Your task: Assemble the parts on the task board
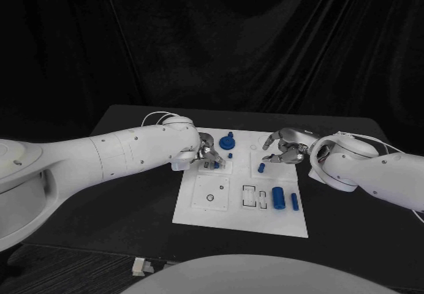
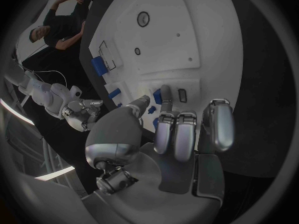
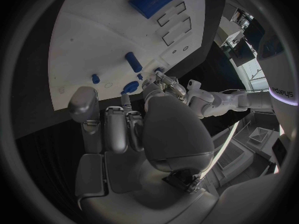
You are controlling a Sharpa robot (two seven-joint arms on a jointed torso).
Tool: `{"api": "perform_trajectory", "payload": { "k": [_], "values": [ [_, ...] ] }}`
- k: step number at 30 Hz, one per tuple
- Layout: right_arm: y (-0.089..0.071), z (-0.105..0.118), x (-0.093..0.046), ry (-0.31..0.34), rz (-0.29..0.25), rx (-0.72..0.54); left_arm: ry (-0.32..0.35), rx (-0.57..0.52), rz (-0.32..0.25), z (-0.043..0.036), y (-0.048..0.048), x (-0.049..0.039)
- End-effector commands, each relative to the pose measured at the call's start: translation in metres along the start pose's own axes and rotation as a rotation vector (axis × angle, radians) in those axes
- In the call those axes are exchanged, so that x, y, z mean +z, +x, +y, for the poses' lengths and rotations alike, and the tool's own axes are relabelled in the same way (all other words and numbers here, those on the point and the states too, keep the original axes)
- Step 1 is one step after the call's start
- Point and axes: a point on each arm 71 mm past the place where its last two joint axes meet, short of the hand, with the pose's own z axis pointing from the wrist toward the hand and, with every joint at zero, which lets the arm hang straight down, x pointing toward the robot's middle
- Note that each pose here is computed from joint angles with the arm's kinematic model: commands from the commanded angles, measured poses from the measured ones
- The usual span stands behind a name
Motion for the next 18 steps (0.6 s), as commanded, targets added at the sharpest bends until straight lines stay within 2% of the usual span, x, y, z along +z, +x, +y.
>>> {"api": "perform_trajectory", "payload": {
  "k": [1,6,10,16,18],
  "values": [
    [0.001,-0.001,0.0,0.009,0.006,0.0,-0.019,-0.003,0.006,0.0058,0.0054,0.0009],
    [0.001,-0.001,-0.001,0.008,0.002,0.0,-0.024,-0.018,-0.015,0.0134,0.0047,-0.0063],
    [0.0,-0.003,-0.002,0.011,-0.003,0.001,-0.008,-0.031,-0.061,0.0171,-0.0053,-0.017],
    [-0.001,-0.005,-0.005,0.016,-0.01,0.002,0.034,-0.047,-0.164,0.0216,-0.0374,-0.0411],
    [-0.002,-0.006,-0.005,0.018,-0.011,0.003,0.041,-0.049,-0.207,0.0242,-0.0541,-0.0502]
  ]
}}
